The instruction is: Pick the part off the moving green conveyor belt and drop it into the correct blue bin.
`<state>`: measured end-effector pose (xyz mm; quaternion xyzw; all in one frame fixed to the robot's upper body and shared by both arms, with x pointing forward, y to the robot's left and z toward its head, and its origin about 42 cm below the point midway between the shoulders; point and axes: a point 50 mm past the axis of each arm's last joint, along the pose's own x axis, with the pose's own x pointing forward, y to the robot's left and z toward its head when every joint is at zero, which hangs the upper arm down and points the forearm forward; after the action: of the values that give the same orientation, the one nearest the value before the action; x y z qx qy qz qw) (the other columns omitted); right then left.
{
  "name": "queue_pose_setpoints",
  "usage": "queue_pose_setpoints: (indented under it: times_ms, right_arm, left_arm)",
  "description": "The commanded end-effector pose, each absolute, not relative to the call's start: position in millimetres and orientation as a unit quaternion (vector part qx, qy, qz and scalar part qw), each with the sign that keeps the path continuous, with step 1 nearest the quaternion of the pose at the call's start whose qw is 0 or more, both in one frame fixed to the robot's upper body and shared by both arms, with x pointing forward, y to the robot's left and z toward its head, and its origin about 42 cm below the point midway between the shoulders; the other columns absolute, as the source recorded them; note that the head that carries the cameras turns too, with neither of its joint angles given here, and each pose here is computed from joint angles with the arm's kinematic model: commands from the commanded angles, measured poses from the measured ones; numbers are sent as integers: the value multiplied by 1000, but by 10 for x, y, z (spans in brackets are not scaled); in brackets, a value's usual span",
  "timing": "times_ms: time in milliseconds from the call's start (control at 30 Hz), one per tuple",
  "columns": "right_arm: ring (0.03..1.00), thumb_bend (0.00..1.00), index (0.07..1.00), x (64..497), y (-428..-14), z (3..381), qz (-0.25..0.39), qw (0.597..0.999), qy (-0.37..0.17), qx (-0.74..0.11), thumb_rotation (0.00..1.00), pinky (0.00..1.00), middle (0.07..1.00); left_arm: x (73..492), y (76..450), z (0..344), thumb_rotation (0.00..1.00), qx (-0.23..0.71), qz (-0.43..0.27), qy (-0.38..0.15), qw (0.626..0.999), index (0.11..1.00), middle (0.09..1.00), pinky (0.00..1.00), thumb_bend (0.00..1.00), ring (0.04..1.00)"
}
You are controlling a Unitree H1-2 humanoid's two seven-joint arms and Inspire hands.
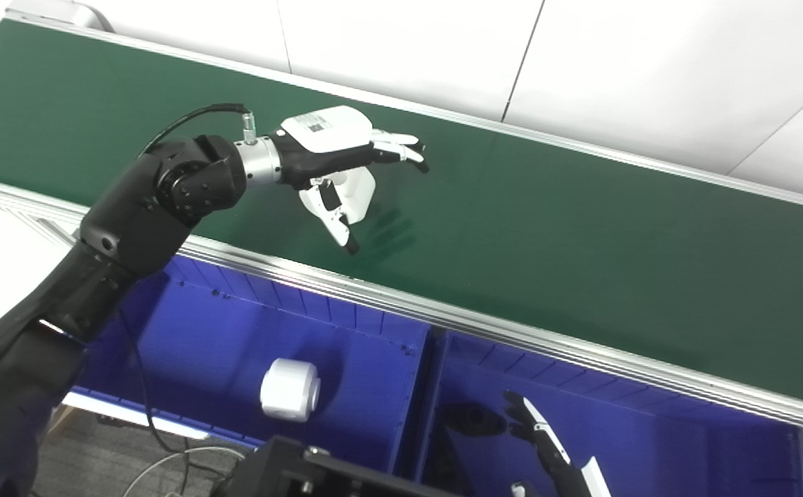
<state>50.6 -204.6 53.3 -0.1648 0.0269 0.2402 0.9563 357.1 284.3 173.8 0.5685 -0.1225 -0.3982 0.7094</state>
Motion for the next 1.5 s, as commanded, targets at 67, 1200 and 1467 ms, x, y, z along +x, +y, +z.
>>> queue_pose_setpoints:
  times_ms: [67, 1200, 1467]
  right_arm:
    - [910, 637, 934, 485, -2029, 666, 236, 960, -13, -153, 998, 854, 945]
    - [907, 631, 925, 503, -1995, 682, 233, 961, -19, -146, 990, 851, 942]
    - [906, 637, 925, 484, -1981, 678, 234, 961, -17, -148, 1000, 847, 942]
  left_arm:
    - [3752, 2931, 1870, 203, 579, -395, -100, 706, 909, 975, 668, 946, 862]
    - [3808, 2751, 1780, 0, 511, -432, -144, 729, 398, 498, 293, 503, 435]
    - [3761, 2733, 1952, 0, 493, -426, -183, 736, 373, 492, 257, 503, 435]
